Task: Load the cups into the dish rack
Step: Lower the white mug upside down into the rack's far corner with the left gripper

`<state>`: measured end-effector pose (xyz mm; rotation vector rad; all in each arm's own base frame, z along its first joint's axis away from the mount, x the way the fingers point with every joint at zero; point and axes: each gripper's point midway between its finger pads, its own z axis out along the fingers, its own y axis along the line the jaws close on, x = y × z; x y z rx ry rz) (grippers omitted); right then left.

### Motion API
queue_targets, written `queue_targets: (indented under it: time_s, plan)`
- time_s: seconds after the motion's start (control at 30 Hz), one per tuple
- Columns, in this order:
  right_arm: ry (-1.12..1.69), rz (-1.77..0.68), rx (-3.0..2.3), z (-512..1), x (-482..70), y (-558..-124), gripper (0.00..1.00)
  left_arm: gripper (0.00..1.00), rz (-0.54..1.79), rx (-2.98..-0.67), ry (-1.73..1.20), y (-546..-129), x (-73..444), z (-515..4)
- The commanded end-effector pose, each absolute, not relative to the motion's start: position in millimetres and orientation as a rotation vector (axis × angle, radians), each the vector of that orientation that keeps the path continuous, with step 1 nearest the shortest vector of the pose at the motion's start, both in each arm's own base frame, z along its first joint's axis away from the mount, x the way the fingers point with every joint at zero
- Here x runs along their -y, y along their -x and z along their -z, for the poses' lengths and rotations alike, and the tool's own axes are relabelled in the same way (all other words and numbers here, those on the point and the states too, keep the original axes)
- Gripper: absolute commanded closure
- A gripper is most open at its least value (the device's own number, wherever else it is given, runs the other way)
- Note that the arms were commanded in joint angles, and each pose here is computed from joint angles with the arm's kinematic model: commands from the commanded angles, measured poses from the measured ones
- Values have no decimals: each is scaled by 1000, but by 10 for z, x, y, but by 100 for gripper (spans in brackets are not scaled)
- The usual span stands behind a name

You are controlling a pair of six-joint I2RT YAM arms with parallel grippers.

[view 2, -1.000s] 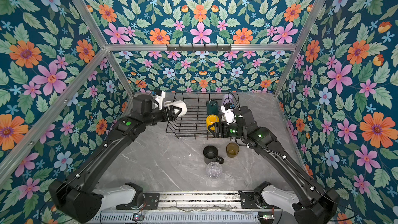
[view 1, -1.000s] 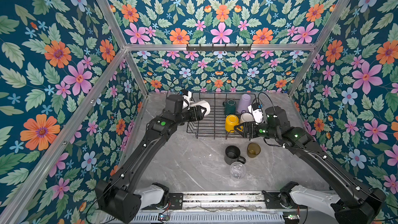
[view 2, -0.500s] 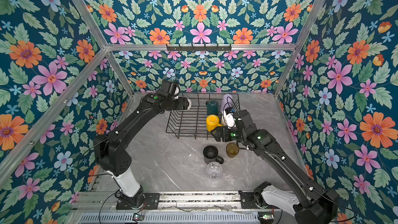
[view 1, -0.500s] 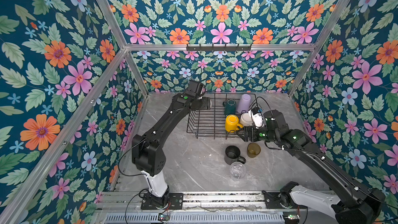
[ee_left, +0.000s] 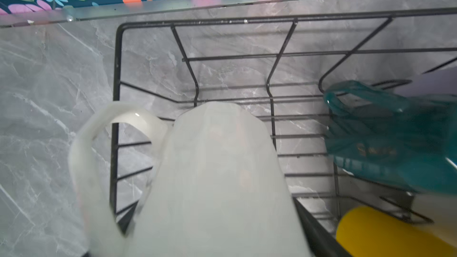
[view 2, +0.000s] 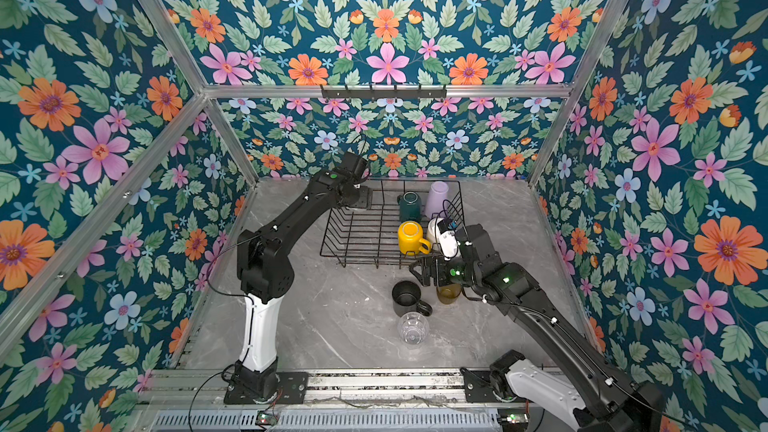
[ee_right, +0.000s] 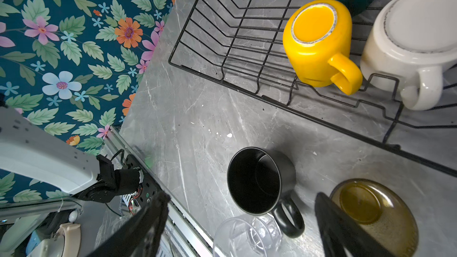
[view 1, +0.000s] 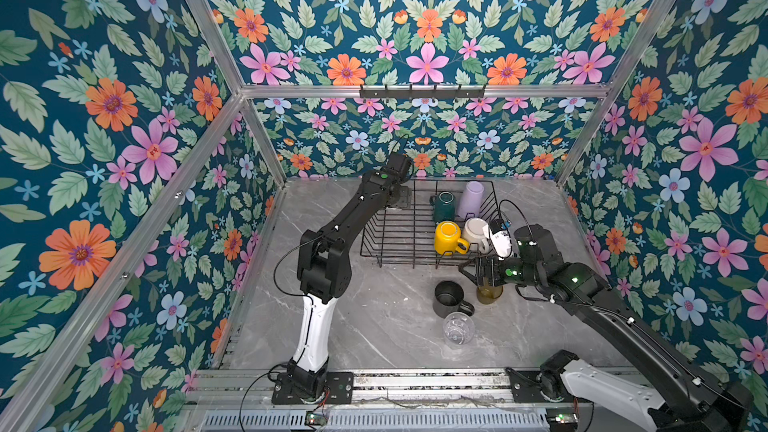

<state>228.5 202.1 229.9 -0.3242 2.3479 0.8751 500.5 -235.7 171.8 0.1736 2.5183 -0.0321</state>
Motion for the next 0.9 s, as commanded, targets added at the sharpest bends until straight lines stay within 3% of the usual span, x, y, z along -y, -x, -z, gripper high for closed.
queue_targets:
  time_s: [0.0, 0.87]
  plan:
    - [330, -905, -2337, -2305, -2035, -2242, 6, 100, -4, -2488, -186, -5126, 2375, -1746]
    - [290, -976, -2350, -2217, -2030, -2110, 3, 100, -101, -2592, -255, -5294, 2333, -1118]
